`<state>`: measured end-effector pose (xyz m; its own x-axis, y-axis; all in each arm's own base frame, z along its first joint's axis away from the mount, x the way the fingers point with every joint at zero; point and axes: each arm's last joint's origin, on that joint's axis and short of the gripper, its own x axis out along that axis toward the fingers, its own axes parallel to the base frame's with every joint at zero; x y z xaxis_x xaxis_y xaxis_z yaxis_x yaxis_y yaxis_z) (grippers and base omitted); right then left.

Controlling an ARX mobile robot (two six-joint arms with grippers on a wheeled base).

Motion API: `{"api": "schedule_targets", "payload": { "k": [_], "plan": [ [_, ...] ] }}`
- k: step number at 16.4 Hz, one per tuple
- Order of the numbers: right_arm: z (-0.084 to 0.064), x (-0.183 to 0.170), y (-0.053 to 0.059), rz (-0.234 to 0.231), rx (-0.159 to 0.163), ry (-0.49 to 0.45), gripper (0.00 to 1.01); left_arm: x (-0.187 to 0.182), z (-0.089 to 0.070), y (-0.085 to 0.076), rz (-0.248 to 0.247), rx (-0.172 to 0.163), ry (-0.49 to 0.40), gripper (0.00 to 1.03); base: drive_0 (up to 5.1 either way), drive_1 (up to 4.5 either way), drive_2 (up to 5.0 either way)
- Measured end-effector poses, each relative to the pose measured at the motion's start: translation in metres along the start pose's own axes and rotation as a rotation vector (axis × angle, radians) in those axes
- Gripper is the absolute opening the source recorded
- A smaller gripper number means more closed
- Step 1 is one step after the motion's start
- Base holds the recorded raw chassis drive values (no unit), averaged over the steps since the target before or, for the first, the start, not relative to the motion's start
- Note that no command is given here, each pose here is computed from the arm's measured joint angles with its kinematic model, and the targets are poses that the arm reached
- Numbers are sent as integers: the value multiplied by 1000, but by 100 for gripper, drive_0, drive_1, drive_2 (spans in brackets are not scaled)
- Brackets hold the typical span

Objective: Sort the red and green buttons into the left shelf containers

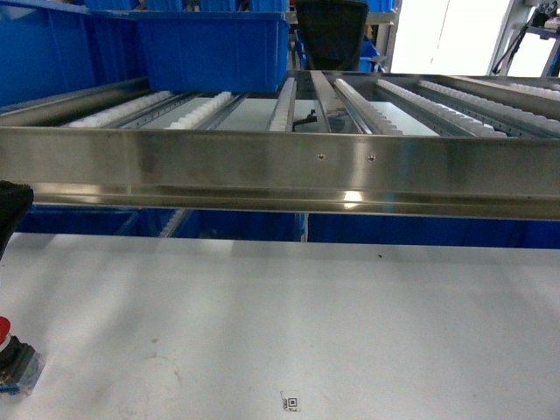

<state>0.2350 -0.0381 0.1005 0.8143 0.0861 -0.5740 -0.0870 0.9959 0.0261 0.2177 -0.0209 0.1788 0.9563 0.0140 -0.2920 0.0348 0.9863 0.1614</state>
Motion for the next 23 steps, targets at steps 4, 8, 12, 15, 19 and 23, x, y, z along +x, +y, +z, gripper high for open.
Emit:
{"api": "schedule_targets", "payload": {
  "k": [4,8,12,15,19,23],
  "plan": [
    [7,-48,21,19,-32,-139,26,0,0,0,1,0,0,98,0,0,0],
    [-8,-57,34,21,-44,-150,26,-1,-5,3,47,-46,48,98,0,0,0],
    [-8,-57,34,21,-44,-152,26,4,-20,0,89,-132,108,98,0,0,0],
    [-8,-57,34,20,-44,-152,26,16,-42,0,119,-156,197,98,0,0,0],
    [-8,-57,34,20,-44,-152,26,38,-54,2,141,-182,252,98,0,0,0],
    [-8,-57,34,20,-44,-152,26,57,-63,-9,124,-208,302,98,0,0,0]
  ]
}}
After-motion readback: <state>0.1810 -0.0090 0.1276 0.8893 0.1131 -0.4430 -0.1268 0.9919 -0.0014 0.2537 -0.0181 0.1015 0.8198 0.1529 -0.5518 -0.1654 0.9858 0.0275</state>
